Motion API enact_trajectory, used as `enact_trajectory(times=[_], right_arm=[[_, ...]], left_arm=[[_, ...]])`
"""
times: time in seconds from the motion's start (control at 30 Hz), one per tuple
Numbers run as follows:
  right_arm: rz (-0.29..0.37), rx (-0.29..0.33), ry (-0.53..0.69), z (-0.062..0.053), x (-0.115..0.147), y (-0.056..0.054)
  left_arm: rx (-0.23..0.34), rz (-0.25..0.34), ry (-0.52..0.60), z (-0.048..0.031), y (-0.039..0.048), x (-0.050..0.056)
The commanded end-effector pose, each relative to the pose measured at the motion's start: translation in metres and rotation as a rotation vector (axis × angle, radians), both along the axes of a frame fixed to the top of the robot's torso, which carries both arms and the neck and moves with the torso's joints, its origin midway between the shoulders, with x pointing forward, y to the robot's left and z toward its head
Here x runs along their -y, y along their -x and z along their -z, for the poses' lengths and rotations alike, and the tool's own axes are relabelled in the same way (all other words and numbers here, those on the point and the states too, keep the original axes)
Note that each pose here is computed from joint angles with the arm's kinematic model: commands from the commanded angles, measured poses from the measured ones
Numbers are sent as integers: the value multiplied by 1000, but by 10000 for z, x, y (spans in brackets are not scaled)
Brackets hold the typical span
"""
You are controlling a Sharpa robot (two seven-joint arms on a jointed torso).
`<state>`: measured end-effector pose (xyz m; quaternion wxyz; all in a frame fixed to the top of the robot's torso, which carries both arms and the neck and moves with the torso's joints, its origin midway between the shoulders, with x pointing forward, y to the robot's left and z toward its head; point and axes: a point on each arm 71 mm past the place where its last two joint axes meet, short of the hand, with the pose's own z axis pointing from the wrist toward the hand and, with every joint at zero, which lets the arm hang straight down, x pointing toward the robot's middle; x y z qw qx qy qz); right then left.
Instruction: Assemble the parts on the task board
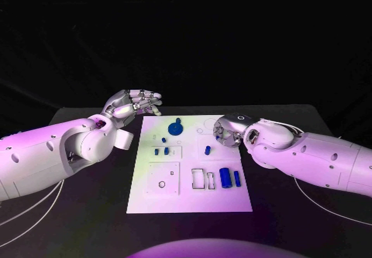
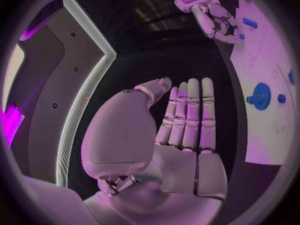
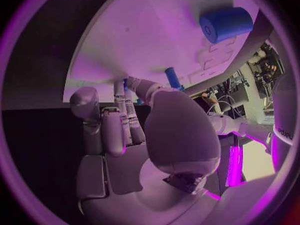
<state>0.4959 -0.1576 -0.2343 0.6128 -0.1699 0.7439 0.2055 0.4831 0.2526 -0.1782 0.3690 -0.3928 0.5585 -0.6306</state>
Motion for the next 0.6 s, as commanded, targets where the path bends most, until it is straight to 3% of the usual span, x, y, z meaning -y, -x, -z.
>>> enact_trajectory(times=[0.03,0.6], right_arm=[[8,-44,67,157,30,58],[11,-6,79,191,6,92]], left_arm=[[-5,26,13,-2,7,20],[-14,35,9,3,14,33]])
